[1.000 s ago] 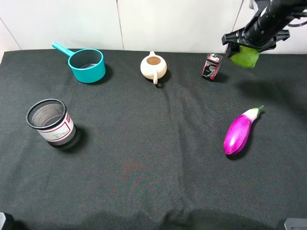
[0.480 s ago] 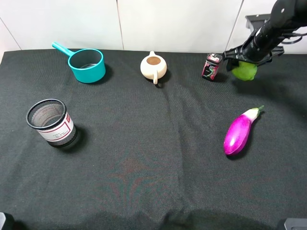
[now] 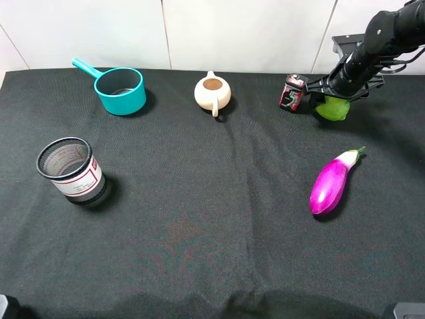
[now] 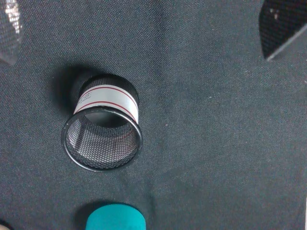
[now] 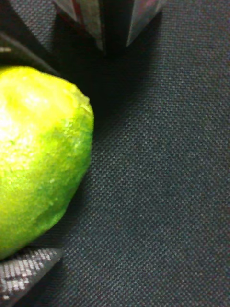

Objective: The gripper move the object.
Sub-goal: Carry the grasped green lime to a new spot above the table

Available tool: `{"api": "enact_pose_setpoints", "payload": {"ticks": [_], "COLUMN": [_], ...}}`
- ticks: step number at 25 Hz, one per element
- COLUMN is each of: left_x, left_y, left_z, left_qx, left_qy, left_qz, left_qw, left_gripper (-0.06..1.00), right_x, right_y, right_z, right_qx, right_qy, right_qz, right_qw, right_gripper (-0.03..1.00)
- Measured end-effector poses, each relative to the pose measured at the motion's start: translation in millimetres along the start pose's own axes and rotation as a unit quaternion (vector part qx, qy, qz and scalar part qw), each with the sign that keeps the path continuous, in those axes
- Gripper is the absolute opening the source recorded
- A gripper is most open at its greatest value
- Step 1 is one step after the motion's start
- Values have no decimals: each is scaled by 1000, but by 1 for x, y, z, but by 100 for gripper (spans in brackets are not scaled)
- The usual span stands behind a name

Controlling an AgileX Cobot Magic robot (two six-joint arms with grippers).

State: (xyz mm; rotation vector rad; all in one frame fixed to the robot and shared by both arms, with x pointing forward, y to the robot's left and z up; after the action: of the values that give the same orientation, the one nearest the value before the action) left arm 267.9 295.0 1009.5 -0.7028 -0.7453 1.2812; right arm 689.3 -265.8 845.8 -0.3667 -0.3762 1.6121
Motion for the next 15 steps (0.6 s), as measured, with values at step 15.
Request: {"api": "enact_pose_setpoints", "payload": {"ticks": [15], "left_x": [0], "left_y": [0], "left_z": [0], "left_qx": [0], "left_qy": [0], "left_qz": [0], "left_qw": [1000], "left_gripper": [98], "right_x": [0], "right_y": [-6], "right_z": [0], "right_qx": [-20], "right_qy": [-1], "right_qz": [-1], "right_qw": [1000], "right_gripper": [69]}}
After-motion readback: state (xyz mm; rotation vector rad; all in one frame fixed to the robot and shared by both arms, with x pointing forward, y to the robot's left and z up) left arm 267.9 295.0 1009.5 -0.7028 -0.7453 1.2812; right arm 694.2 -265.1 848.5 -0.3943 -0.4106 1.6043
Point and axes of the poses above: a point on each arm's last joint axis where the gripper is mounted, z pointing back along that axis away from the gripper, x along the wrist's bending axis when the last joint is at zero, y = z × x, the point moved 5 cm from there along -z, pointing out along that axis toward the gripper, and after that the axes turned 5 degrees about -z, right-handed, at the moved point
